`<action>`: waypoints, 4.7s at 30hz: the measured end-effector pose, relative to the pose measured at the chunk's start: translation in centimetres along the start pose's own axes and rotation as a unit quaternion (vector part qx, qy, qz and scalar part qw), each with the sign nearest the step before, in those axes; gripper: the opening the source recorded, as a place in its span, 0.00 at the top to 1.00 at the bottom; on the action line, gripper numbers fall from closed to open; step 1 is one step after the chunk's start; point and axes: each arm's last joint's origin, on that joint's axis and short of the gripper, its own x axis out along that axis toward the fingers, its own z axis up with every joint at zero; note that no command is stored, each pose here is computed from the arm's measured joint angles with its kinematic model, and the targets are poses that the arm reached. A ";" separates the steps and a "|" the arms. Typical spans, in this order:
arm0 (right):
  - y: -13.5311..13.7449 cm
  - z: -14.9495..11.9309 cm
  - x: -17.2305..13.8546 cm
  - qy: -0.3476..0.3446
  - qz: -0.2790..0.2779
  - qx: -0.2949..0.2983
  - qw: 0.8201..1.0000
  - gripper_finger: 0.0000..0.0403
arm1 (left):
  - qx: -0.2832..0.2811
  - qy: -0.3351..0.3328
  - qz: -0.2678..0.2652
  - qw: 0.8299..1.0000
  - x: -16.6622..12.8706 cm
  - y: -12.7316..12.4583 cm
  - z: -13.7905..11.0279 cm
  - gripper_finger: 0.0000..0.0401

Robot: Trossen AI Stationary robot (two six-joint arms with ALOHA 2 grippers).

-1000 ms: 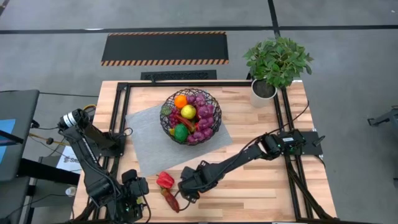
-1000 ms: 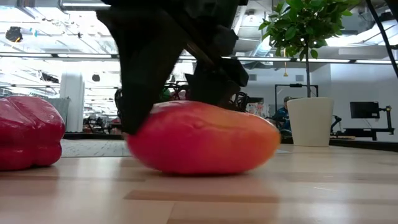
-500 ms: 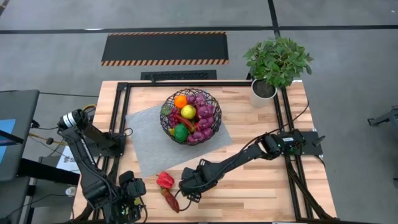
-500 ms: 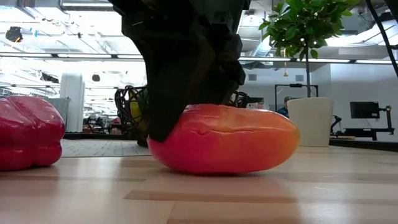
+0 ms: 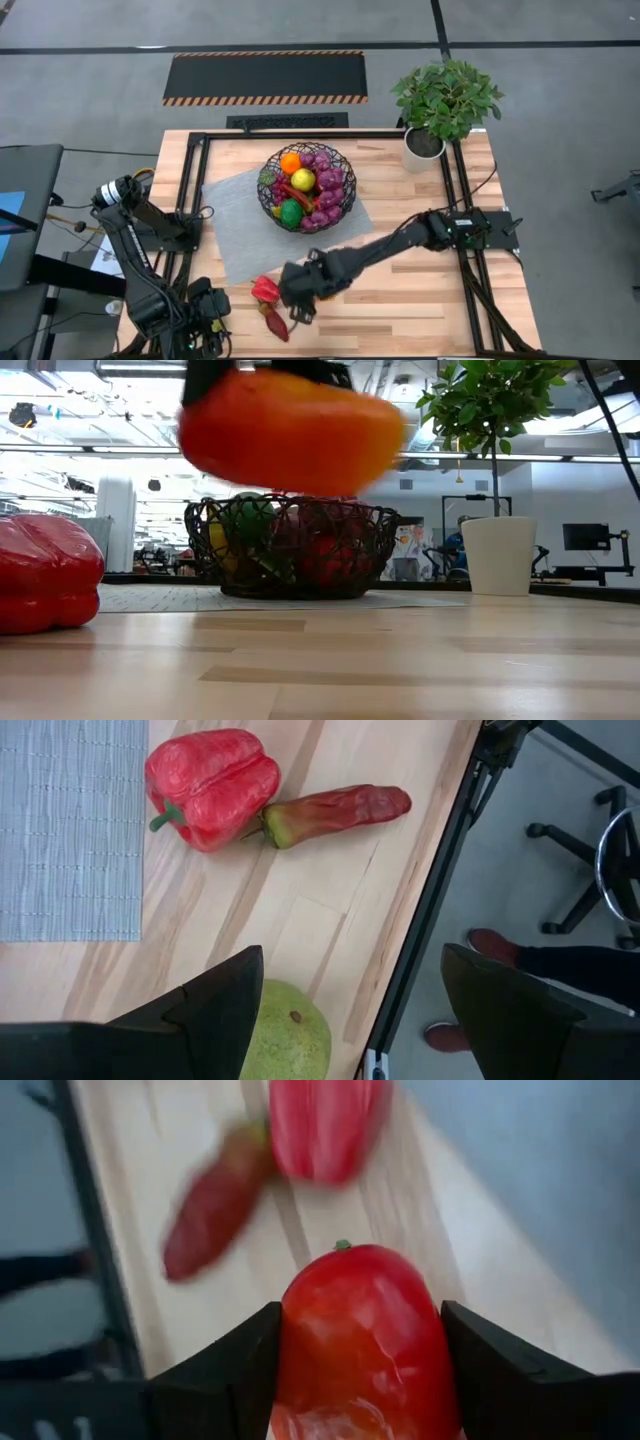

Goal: Build produce basket
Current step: Put the red mango into the wired basket, then put the red bell pepper into the wired basket

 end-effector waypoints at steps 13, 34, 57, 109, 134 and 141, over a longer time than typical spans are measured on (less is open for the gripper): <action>-14.6 9.4 -9.9 -0.174 -0.047 0.142 0.973 0.39 | -0.018 -0.005 0.011 1.000 0.0 0.2 -0.1 0.28; -23.3 10.2 -6.6 -0.095 -0.129 0.289 0.944 0.15 | -0.026 -0.011 0.023 0.999 0.0 0.4 0.0 0.28; -5.1 5.3 -4.3 -0.114 -0.001 0.073 0.991 0.13 | -0.047 -0.012 0.030 0.998 -1.2 0.8 -3.1 0.28; -3.1 4.9 5.9 -0.092 0.091 0.061 0.990 0.79 | -0.052 -0.038 0.039 0.997 -1.3 0.9 -3.7 0.28; -22.8 10.6 -12.3 -0.184 -0.184 0.182 0.948 0.78 | -0.051 -0.065 0.037 0.996 -1.3 1.0 -3.5 0.28; -24.6 10.5 -9.3 -0.128 -0.203 0.211 0.947 0.66 | -0.051 -0.065 0.041 0.996 -1.3 1.0 -3.5 0.28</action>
